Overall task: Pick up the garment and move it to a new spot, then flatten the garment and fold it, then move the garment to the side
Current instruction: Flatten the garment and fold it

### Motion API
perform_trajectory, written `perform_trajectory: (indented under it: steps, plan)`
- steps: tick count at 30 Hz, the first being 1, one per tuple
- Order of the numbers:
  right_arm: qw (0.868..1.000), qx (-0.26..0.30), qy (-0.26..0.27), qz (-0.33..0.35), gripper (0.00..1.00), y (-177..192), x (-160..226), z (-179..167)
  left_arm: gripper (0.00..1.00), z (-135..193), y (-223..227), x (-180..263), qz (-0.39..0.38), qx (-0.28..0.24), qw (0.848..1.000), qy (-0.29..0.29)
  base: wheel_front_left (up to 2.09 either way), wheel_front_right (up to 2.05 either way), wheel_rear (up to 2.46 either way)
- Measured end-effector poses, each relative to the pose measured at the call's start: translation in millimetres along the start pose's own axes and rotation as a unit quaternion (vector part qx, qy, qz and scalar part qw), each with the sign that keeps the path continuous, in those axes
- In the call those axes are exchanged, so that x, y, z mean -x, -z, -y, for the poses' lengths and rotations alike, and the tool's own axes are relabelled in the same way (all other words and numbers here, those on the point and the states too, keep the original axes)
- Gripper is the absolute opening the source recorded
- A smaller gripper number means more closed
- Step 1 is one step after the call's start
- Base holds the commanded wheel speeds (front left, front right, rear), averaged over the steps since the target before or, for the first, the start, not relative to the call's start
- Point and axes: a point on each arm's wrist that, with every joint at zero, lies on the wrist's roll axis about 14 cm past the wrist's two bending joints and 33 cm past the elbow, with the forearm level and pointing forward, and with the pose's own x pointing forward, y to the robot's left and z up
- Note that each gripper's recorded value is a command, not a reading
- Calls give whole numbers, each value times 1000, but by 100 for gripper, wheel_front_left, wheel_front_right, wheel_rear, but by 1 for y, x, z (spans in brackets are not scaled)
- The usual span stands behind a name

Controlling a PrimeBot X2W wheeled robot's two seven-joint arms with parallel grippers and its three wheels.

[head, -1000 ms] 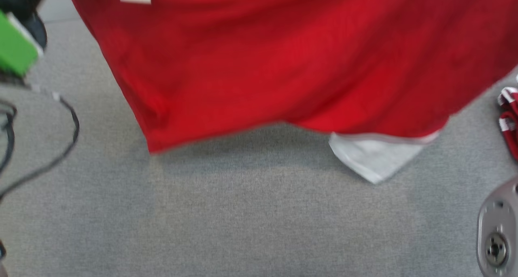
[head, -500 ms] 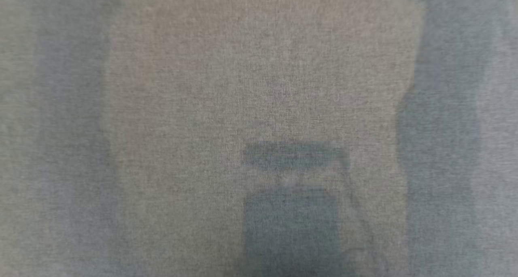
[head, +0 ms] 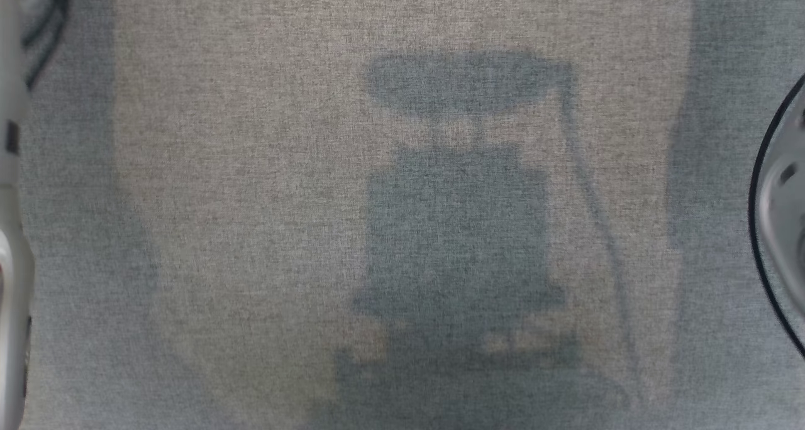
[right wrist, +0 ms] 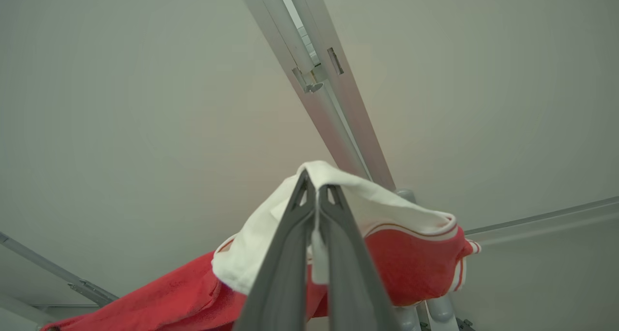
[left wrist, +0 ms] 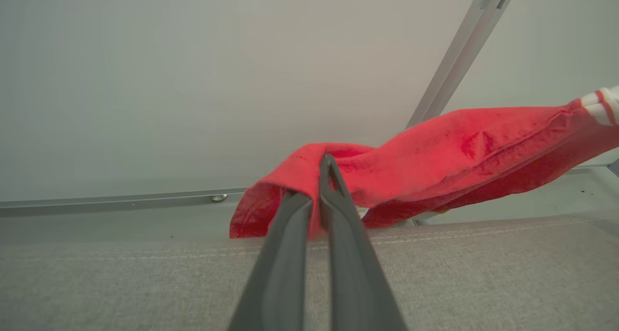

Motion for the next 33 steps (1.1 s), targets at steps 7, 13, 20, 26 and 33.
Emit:
perform_trajectory:
  steps: [7,13,20,26,33]
  plan:
    - [999,-25,13,-46,0,32,56,27,0,-6,50,41,-106,44,993,7,0,0,0]
    - [995,-34,9,-94,0,31,123,24,0,-5,48,88,-173,75,982,18,0,0,0]
    - [989,-44,24,-140,0,21,207,17,0,16,41,147,-222,94,970,40,0,0,0]
    - [980,-39,50,-190,0,19,286,13,0,40,63,224,-281,48,957,56,0,0,0]
    - [967,-36,89,-237,0,29,377,10,0,58,66,303,-263,48,963,34,0,0,0]
